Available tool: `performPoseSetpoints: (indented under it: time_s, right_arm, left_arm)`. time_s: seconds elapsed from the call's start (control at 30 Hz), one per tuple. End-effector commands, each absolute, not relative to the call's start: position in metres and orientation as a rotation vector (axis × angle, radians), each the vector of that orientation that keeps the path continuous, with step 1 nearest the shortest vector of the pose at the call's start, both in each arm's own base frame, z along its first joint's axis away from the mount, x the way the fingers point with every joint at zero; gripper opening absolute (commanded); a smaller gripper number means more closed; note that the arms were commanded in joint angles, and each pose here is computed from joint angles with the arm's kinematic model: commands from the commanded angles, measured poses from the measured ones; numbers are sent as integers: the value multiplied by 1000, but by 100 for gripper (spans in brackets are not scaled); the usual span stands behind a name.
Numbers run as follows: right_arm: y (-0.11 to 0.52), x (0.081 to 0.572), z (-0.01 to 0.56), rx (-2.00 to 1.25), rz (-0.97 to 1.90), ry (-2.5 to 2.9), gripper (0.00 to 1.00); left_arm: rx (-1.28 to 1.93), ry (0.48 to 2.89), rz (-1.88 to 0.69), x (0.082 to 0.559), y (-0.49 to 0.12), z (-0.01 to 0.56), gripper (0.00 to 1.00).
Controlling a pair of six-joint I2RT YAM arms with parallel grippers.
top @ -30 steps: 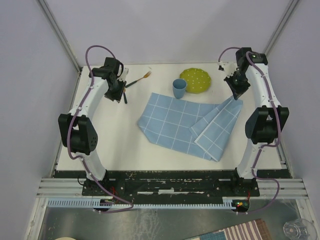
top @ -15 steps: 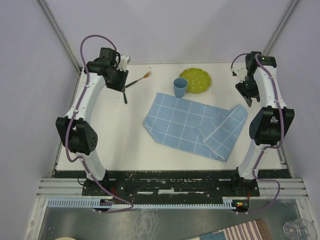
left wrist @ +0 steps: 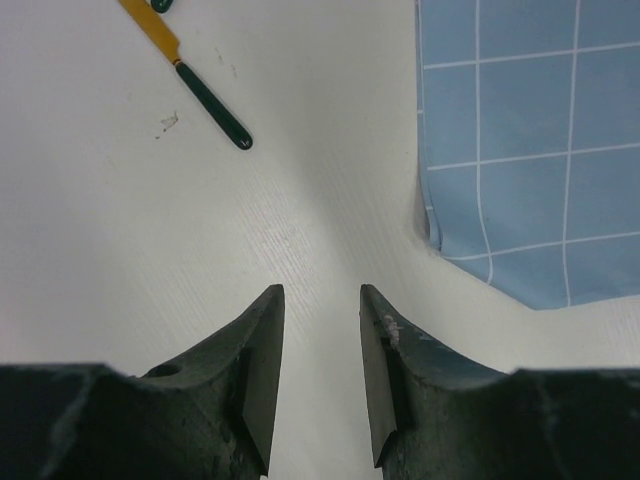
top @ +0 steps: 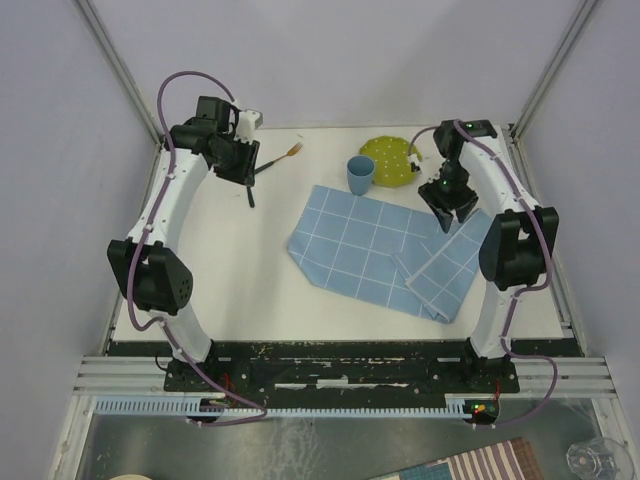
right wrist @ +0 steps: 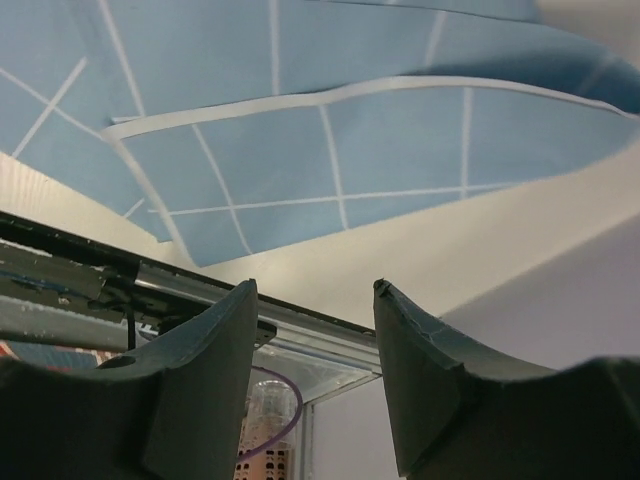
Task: Set the dinner table for one person
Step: Move the napkin to the center of the board, then flatten out the napkin at the center of the board.
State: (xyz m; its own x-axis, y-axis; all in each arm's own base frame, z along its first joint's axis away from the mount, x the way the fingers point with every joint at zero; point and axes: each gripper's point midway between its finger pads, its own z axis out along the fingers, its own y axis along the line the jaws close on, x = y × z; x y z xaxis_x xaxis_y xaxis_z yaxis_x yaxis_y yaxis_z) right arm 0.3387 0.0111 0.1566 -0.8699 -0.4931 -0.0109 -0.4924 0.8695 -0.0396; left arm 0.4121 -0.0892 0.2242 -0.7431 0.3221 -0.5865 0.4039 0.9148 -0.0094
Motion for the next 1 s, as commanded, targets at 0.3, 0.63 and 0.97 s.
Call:
performPoseSetpoints:
  time_s: [0.3, 0.63, 0.97]
  right_arm:
    - [14, 352, 160, -584, 31, 2898, 57]
    - [-104, 314, 201, -169, -110, 2870, 56]
    - [-123, 252, 205, -120, -180, 2885, 56]
  left_arm:
    - [1121, 2284, -523, 337, -243, 236, 46]
    - [1154, 2450, -1001, 317, -374, 158, 47]
    - [1187, 2489, -1122, 307, -455, 85, 51]
